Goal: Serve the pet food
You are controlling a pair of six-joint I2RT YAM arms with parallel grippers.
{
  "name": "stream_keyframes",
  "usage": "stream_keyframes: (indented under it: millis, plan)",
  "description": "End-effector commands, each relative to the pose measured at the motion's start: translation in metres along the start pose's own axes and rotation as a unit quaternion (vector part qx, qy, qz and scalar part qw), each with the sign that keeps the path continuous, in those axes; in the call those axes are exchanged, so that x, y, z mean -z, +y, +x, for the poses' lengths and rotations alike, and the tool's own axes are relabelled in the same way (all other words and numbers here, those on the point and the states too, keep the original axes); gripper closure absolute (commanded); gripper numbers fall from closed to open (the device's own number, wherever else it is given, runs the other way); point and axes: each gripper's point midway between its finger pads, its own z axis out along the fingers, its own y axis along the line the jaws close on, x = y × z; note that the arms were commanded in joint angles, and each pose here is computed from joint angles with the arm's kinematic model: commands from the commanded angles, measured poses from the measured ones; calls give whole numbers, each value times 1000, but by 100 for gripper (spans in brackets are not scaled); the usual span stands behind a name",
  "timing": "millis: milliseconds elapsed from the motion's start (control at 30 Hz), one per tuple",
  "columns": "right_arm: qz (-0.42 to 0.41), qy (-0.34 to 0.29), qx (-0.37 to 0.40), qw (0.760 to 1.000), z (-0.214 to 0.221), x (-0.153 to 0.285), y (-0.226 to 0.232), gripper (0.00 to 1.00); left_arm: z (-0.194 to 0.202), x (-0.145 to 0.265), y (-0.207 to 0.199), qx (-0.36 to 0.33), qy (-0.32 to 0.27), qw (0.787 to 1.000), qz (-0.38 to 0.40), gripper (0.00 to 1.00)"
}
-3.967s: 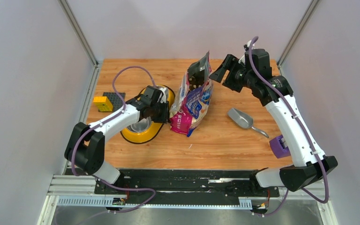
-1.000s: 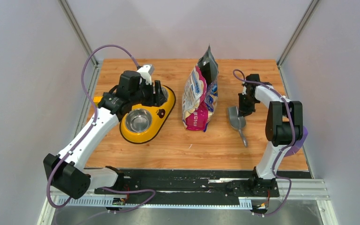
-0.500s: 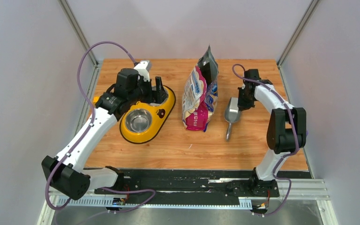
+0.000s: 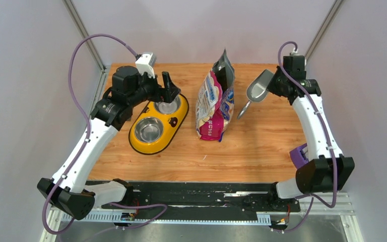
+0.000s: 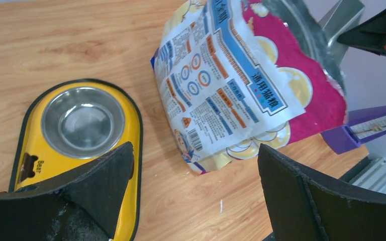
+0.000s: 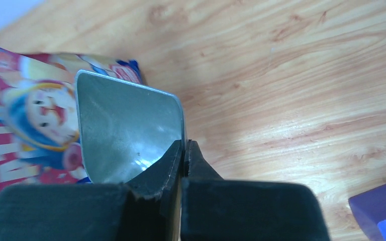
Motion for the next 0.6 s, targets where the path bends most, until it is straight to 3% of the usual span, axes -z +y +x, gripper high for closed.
stream_keyframes:
  millis: [0,167,333,567]
  plan:
    - [-32,-120,-75,989,-63,68,18,100,-35,12,-30,-16,-43,997,66,0]
    - [-136,-172,-104,970,-100,138,61,100,-51,17,-55,-13,-64,990,126,2]
    - [-242,-179,-148,942,-101,190,118,100,-68,23,-77,-7,-98,980,171,3]
    - [-305,-153,-260,903,-86,195,161,100,-95,34,-118,-20,-168,957,236,3]
